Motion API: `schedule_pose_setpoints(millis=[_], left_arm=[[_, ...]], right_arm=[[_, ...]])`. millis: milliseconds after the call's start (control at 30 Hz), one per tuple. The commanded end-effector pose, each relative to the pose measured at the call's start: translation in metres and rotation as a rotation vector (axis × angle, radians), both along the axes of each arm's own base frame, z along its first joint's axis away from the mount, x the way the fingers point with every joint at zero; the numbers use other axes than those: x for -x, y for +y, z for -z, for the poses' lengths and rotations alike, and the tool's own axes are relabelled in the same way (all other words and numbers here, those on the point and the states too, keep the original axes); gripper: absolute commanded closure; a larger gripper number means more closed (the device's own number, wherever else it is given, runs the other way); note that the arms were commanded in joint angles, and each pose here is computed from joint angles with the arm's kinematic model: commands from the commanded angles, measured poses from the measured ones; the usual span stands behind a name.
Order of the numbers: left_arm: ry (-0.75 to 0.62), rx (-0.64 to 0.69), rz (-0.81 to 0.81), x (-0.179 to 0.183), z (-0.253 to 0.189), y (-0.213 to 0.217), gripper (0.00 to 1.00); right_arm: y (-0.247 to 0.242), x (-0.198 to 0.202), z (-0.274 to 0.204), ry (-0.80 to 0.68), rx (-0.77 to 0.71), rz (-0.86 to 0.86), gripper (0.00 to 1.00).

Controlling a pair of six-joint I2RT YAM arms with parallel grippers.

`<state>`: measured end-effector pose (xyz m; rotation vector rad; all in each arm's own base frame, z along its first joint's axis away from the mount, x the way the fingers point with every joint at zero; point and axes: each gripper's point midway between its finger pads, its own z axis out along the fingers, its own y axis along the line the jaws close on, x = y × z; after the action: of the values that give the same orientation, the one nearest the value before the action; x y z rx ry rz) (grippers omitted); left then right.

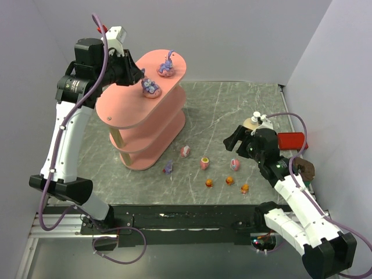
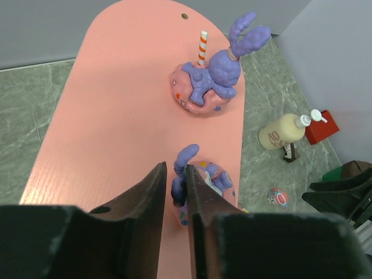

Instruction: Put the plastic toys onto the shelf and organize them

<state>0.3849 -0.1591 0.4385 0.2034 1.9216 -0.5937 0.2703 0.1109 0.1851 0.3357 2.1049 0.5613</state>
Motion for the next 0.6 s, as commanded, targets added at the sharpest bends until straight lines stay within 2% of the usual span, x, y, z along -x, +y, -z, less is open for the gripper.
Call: schedule_pose_setpoints(millis=[0,367,400,467,500,567], left_arm=[[-0.014,-0.006,0.023,0.007,-0.007,0.0,0.71],[-0.037,0.005,0.018,0.009,-0.016,0.0,0.55],[-0.038,0.005,0.017,0.01,-0.017,0.001,0.49],[-0.059,0.014,0.012,0.012,-0.024,0.001,0.45],[-0.07,0.018,0.018,0.014,-0.028,0.001,0.39],[-0.1,0.032,0.027,0.018,-0.036,0.0,0.35]], right_arm=[[0.001,-0.005,-0.005,-0.03,-0.014,0.004,0.08],[0.001,-0.006,-0.004,-0.028,-0.016,0.002,0.08],[0.001,-0.006,-0.005,-0.027,-0.018,0.003,0.08],[0.005,-0.005,-0.007,-0.034,-0.022,-0.021,0.05],[0.006,-0.004,-0.008,-0.041,-0.024,-0.031,0.02],[0.01,-0.003,-0.012,-0.067,-0.032,-0.06,0.0]])
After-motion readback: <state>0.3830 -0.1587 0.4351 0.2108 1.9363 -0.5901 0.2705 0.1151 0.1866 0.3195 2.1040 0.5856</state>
